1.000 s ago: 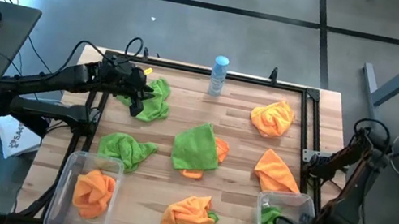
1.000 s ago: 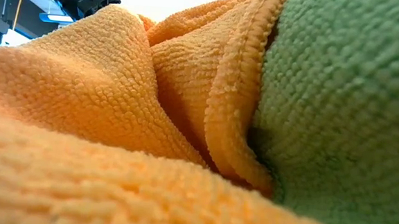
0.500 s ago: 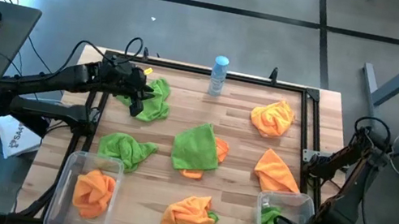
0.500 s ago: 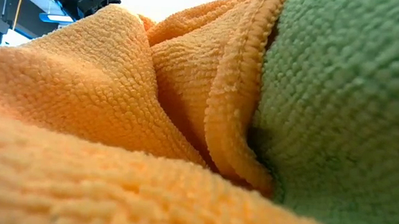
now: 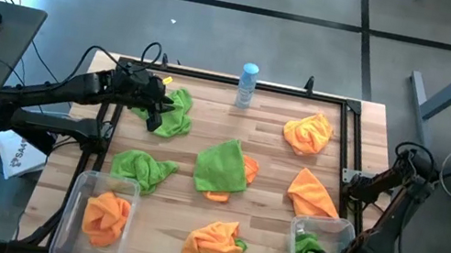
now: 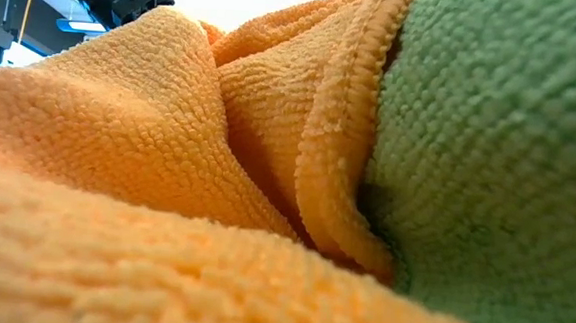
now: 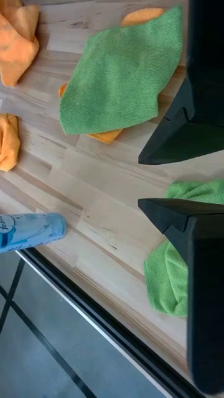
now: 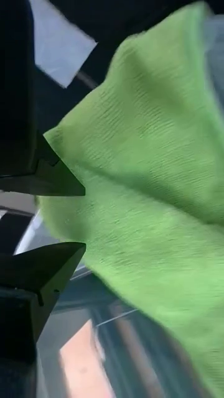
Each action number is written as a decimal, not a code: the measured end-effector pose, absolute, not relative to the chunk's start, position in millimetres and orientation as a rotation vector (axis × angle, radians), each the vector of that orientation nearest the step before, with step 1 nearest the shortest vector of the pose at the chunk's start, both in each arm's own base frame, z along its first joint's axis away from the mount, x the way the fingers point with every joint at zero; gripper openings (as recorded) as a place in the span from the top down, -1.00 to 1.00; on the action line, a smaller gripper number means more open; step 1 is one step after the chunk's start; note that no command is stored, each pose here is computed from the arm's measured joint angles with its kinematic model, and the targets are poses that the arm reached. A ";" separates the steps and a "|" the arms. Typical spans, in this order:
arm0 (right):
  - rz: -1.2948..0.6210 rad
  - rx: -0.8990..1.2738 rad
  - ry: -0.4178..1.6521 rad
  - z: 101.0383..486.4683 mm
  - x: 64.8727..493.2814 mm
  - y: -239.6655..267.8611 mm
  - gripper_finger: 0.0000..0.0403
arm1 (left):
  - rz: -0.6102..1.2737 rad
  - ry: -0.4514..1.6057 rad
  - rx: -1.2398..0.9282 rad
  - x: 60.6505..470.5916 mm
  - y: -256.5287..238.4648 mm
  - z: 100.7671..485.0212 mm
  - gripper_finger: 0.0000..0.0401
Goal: Sort microfiber towel by color & place in baskets
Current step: Put the green microfiber cloth into the right transparent bin
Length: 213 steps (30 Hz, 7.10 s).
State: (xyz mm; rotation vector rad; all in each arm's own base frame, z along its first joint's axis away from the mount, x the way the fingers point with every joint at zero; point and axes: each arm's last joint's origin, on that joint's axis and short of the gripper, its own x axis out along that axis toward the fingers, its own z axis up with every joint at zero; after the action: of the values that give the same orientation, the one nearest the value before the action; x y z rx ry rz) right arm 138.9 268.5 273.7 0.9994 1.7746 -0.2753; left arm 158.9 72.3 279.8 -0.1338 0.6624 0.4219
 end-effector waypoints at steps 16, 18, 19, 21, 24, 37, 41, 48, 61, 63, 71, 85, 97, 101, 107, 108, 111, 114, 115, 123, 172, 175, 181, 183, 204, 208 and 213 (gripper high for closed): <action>-0.271 1.045 1.727 275.2 141.3 270.8 0.38 | 0.423 0.662 -0.136 158.8 72.3 279.9 0.56; -0.271 1.045 1.725 275.2 141.3 270.8 0.38 | 0.422 0.662 -0.136 158.8 72.3 279.9 0.56; -0.271 1.045 1.717 275.1 141.5 270.8 0.38 | 0.423 0.662 -0.137 158.8 72.3 279.9 0.56; -0.264 1.044 1.707 275.2 141.9 271.0 0.41 | 0.422 0.662 -0.137 158.8 72.3 279.8 0.56; -0.257 1.047 1.706 275.5 142.2 271.5 0.54 | 0.423 0.662 -0.136 158.8 72.3 279.8 0.56; -0.260 1.016 1.699 274.5 141.5 269.7 0.99 | 0.422 0.662 -0.135 158.8 72.3 279.9 0.56; -0.336 0.967 1.653 271.5 139.9 263.6 1.00 | 0.422 0.662 -0.134 158.8 72.3 279.8 0.56; -0.416 0.918 1.583 268.9 138.8 256.9 1.00 | 0.422 0.662 -0.134 158.8 72.3 279.9 0.56; -0.613 1.189 1.706 272.0 148.5 256.1 0.62 | 0.415 0.666 -0.116 158.8 72.3 279.8 0.56; -0.606 1.197 1.706 272.3 149.4 256.4 0.48 | 0.416 0.666 -0.117 158.8 72.3 279.9 0.56; -0.579 1.230 1.786 269.0 152.2 265.1 -0.07 | 0.416 0.666 -0.118 158.8 72.3 279.9 0.56; -0.545 1.159 1.814 263.2 152.0 267.4 0.53 | 0.435 0.667 -0.112 158.6 72.8 279.9 0.56; -0.744 0.908 1.580 255.4 143.1 244.0 0.98 | 0.435 0.667 -0.112 158.6 72.7 280.0 0.56; -0.895 0.804 1.486 254.8 137.7 230.4 0.98 | 0.435 0.667 -0.112 158.6 72.7 280.0 0.56; -0.891 0.765 1.487 255.0 137.1 228.1 0.94 | 0.435 0.667 -0.112 158.6 72.7 279.9 0.56; -0.877 0.754 1.489 255.0 137.3 228.2 0.93 | 0.435 0.667 -0.112 158.5 72.8 280.0 0.56; -0.860 0.700 1.498 255.2 136.3 226.0 0.92 | 0.434 0.668 -0.110 158.5 72.8 279.9 0.56; -0.940 0.645 1.464 256.2 132.9 219.0 0.92 | 0.432 0.671 -0.096 158.5 72.8 280.0 0.56; -0.975 0.629 1.449 256.8 131.6 216.5 0.92 | 0.433 0.671 -0.096 158.5 72.9 280.0 0.56; -0.962 0.630 1.457 256.6 131.9 217.1 0.92 | 0.432 0.671 -0.094 158.5 72.9 280.0 0.56; -0.719 0.257 0.773 322.1 207.7 169.4 0.45 | 0.471 0.612 -0.197 160.4 73.7 282.6 0.56; -0.723 0.208 0.791 322.5 228.1 151.5 0.49 | 0.470 0.566 -0.185 162.7 74.7 286.3 0.56; -0.655 0.150 0.932 321.9 268.8 102.3 0.64 | 0.450 0.532 -0.101 165.2 75.8 290.6 0.56; -0.629 0.137 0.944 319.7 281.4 84.0 0.70 | 0.446 0.535 -0.086 165.2 75.9 290.6 0.56; -0.453 0.410 0.614 257.3 328.9 -64.5 1.00 | 0.485 0.656 0.056 165.8 88.6 281.1 0.26; -0.464 0.396 0.603 260.3 326.2 -72.3 0.99 | 0.524 0.821 -0.075 171.6 96.6 264.6 0.17; -0.454 0.372 0.597 267.5 320.0 -76.3 0.99 | 0.607 0.972 -0.160 190.1 108.8 253.4 0.15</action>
State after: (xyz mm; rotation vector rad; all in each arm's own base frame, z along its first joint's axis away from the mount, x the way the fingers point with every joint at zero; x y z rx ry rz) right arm 320.0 -76.3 267.5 0.3716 0.5966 -0.4537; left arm 190.1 108.8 253.4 -0.1596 0.9724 0.6069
